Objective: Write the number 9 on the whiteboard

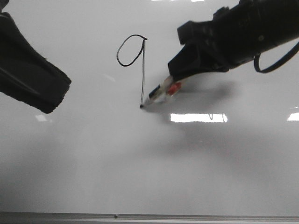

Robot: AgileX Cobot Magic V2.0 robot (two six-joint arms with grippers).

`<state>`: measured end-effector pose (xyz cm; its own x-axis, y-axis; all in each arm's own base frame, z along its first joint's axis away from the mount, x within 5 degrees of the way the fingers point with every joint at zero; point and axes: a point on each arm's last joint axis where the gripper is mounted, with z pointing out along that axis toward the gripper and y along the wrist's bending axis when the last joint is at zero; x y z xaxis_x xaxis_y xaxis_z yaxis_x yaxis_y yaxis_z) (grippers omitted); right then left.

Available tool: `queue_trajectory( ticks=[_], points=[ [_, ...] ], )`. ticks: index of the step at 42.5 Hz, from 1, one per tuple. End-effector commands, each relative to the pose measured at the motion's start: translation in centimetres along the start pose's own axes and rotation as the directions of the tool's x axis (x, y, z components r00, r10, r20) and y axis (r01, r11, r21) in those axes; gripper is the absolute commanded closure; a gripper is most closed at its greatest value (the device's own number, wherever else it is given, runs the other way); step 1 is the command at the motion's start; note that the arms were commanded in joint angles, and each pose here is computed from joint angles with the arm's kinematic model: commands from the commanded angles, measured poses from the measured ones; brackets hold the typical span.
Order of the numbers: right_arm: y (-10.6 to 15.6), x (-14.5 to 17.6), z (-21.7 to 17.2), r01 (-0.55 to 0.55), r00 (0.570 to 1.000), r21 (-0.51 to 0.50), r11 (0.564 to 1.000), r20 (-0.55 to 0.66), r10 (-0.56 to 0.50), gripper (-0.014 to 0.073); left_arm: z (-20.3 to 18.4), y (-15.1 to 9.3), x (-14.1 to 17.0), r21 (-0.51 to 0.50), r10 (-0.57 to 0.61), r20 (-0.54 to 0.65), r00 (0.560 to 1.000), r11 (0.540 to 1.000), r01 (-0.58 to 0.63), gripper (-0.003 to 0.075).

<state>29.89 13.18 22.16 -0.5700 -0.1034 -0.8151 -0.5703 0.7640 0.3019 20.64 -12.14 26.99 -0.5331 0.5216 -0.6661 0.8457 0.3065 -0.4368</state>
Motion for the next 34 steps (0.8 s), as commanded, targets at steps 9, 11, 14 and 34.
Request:
queue_trajectory(
  ticks=[9, 11, 14, 34],
  points=[
    [3.8, -3.3, -3.9, 0.114, 0.985, -0.220, 0.969, 0.151, -0.081, 0.0662, -0.9, -1.1, -1.1, 0.034, 0.014, 0.074, 0.997, 0.999, -0.017, 0.0739],
    [4.5, -3.4, -4.5, 0.137, 0.985, -0.263, 0.955, 0.140, -0.103, 0.0662, -0.9, -1.3, -1.1, 0.046, 0.016, 0.070, 0.997, 0.999, -0.019, 0.0739],
    [5.5, -3.6, -5.4, 0.147, 0.988, -0.338, 0.930, 0.087, -0.124, 0.0662, -0.9, -1.4, -1.3, 0.051, 0.024, 0.070, 0.997, 0.998, -0.028, 0.0738],
    [10.6, -6.2, -8.9, 0.113, 0.935, -0.646, 0.754, -0.186, -0.300, 0.0662, -0.2, -4.7, -4.9, 0.090, 0.249, 0.070, 0.966, 0.963, -0.254, 0.0449]
  ],
)
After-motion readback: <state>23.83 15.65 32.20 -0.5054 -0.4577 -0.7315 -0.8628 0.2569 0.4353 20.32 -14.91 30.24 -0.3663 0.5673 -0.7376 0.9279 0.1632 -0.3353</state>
